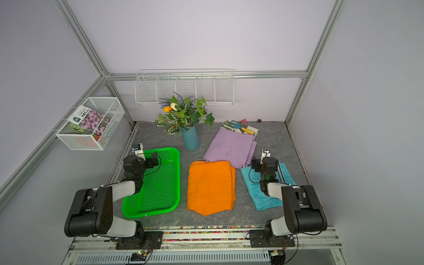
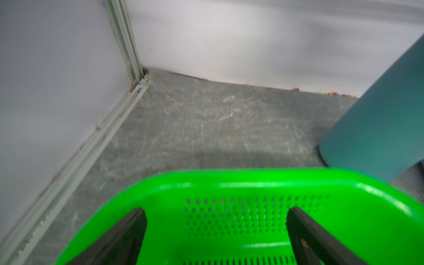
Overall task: Put the folded long pants in the basket
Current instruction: Pick up the long pant at the center of the board.
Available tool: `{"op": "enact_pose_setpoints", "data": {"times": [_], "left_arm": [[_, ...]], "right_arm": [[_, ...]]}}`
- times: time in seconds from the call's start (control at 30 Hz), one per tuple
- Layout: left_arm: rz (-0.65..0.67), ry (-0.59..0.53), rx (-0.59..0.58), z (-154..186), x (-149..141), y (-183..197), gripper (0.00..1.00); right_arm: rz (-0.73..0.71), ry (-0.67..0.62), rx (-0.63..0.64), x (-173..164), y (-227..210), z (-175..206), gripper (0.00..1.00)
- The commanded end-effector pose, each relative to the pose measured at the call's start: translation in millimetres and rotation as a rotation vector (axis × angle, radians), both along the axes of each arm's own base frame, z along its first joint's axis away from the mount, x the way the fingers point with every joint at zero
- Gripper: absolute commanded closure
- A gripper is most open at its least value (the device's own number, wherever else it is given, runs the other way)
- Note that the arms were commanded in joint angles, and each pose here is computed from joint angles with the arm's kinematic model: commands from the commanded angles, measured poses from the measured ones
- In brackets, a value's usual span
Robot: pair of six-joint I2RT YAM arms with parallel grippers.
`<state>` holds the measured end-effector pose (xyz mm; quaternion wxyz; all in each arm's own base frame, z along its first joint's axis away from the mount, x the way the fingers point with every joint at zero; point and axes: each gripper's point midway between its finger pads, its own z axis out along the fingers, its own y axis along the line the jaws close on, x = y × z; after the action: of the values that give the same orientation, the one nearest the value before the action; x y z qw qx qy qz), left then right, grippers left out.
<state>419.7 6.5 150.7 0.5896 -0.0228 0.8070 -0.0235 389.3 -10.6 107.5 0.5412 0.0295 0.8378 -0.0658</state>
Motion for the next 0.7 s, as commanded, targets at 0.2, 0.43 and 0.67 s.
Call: {"op": "enact_pose_setpoints", "data": {"times": [0.2,0.43,0.67], "left_arm": [[-0.026,0.06,-0.101,82.4,11.0,-9.2,0.0],[-0.17,0.141,-0.17,128.7,-3.1,-93.9,0.01],[-0.295,0.204,-0.292,127.0,-32.0,-175.3,0.02]], "right_arm": [[-0.111,0.31,0.083,-10.4,-1.2,60.9,0.13],[0.062,0.63,-0.002,-62.2,81.0,58.1,0.12],[0.197,0.795,0.159,-126.6,160.4,12.6,0.02]]}}
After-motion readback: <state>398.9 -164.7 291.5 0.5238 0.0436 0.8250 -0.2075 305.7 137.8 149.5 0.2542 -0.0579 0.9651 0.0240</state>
